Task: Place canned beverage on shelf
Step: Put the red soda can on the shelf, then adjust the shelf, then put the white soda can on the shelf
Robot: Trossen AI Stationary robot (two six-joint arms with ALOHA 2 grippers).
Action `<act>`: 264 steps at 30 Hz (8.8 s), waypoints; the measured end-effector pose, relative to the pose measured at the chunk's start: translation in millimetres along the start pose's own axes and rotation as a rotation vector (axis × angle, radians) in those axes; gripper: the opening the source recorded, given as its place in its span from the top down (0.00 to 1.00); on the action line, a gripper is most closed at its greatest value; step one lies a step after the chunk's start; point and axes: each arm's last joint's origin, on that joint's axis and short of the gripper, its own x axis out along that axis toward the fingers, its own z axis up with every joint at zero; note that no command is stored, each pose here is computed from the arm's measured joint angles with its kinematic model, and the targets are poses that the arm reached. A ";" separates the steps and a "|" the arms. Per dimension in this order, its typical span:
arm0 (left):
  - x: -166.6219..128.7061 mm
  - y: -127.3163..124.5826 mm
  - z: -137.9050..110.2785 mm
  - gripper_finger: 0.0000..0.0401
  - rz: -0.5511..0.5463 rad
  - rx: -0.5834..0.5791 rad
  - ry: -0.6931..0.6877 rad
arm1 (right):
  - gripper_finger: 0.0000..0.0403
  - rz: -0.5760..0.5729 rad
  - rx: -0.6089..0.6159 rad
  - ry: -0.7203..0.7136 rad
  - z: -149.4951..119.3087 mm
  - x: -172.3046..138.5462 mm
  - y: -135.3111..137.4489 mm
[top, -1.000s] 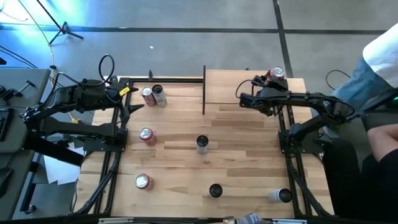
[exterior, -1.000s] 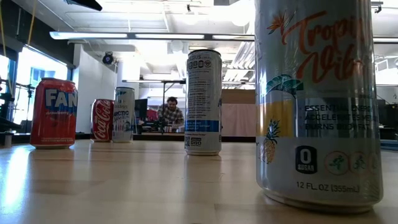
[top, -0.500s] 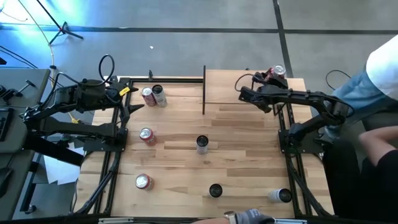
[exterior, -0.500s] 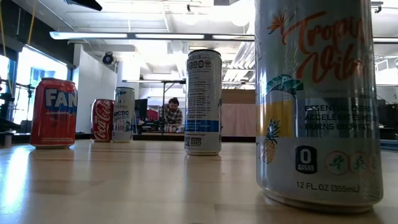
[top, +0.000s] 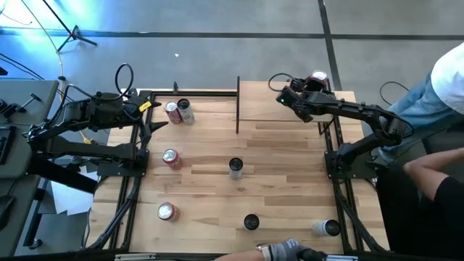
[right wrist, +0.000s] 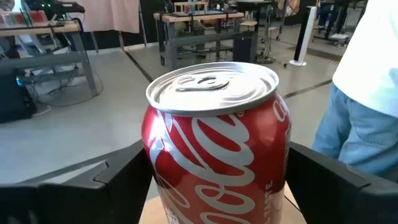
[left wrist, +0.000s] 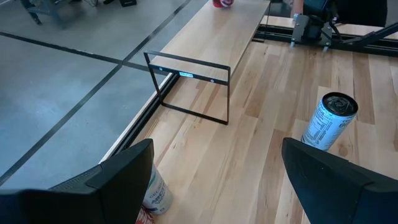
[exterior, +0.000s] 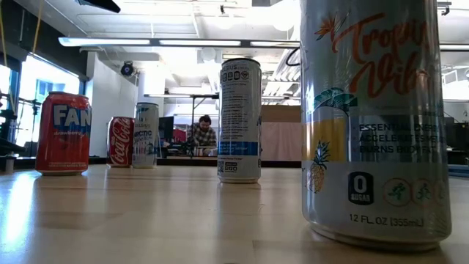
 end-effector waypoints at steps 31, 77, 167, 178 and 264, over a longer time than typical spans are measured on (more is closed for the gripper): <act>0.0 0.0 0.0 0.16 0.000 0.000 0.000 | 0.21 0.028 -0.021 0.082 2.3 -1.3 -3.3; 0.1 0.0 0.0 0.16 0.000 0.000 0.000 | 0.13 0.042 -0.006 0.182 1.2 -5.7 -13.4; 0.0 0.0 -0.1 0.16 0.000 0.000 0.000 | 0.32 0.559 -0.282 1.048 -0.1 -165.6 -129.1; 0.0 0.0 0.0 0.16 0.000 0.000 0.000 | 0.63 0.566 -0.231 1.068 -0.6 -170.9 -131.4; 0.0 0.0 0.0 0.16 0.001 0.000 0.000 | 0.39 0.942 -1.030 1.582 -23.9 -260.4 -234.5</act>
